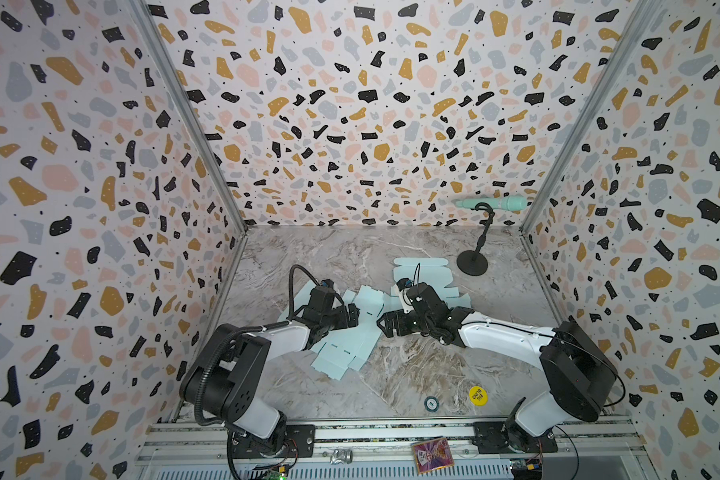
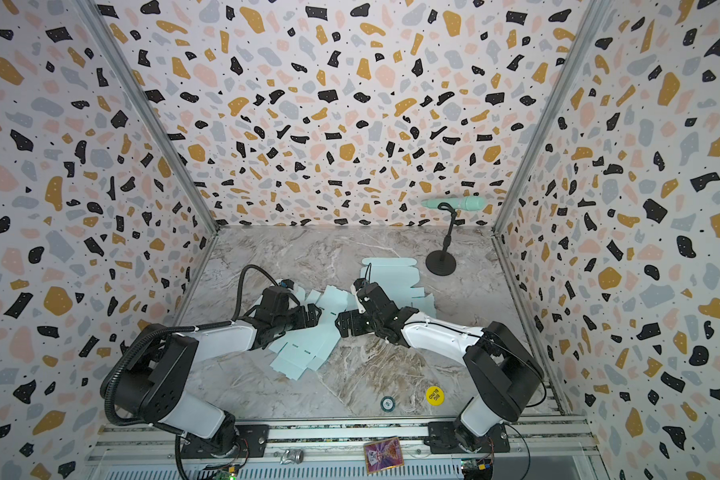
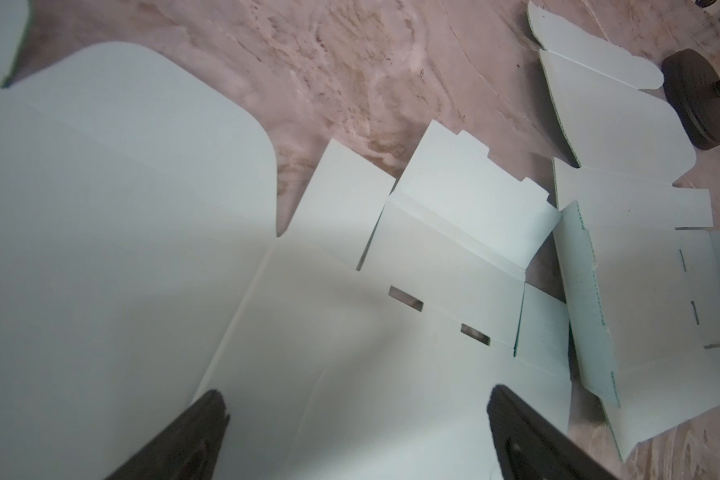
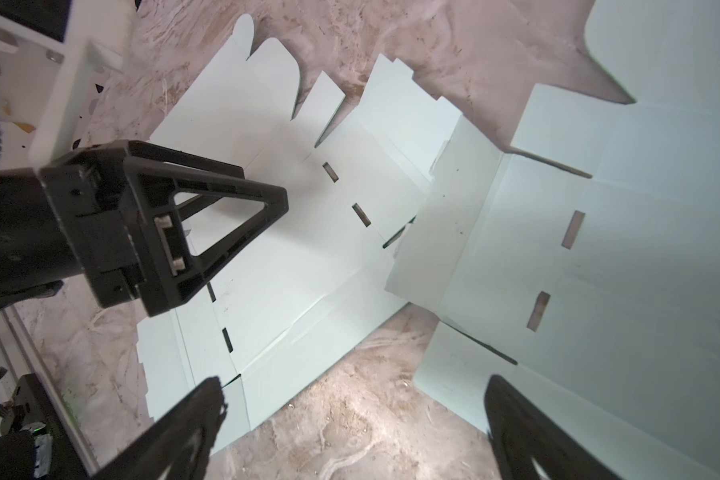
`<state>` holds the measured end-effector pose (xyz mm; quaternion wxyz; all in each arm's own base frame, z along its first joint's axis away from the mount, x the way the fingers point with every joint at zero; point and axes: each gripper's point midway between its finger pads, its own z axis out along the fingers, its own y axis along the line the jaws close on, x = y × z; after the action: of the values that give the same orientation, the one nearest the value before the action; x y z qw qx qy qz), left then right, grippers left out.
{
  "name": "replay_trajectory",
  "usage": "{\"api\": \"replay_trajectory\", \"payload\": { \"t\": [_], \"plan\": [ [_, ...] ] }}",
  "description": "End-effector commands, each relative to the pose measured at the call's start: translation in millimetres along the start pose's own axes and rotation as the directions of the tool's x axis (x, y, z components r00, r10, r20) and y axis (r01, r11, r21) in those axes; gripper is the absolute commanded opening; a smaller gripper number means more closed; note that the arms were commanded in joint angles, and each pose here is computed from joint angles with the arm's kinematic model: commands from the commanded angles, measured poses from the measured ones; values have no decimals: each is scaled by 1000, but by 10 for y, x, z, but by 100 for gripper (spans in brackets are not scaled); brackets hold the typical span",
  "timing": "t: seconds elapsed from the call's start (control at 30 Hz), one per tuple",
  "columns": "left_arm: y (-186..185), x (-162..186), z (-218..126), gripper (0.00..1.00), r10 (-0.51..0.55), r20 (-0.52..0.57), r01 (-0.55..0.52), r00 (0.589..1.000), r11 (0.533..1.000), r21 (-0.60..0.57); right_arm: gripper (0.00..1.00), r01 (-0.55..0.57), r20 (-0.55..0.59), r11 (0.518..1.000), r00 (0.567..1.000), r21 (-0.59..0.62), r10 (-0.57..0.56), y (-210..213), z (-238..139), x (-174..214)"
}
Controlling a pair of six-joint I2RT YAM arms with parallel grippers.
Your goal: Fold the paper box
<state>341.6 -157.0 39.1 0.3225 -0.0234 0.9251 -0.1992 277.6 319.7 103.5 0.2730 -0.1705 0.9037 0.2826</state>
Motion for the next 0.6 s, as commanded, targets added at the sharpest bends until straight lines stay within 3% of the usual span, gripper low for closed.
{"api": "replay_trajectory", "payload": {
  "t": [0.0,0.3,0.4,0.57],
  "plan": [
    [308,267,-59,100,-51,-40,47,998,996,-82,99,-1,33,1000,999,-24,2,73,-93,-154],
    [592,270,-290,100,-151,55,158,987,974,-161,99,-8,11,999,1000,-32,8,44,-140,-86],
    [509,183,-341,100,-115,46,120,992,982,-142,99,-3,6,999,1000,-34,3,79,-190,-54],
    [325,-25,-431,100,32,5,-32,999,992,-119,99,-21,-24,996,1000,-91,19,250,-249,63]
  ]
}}
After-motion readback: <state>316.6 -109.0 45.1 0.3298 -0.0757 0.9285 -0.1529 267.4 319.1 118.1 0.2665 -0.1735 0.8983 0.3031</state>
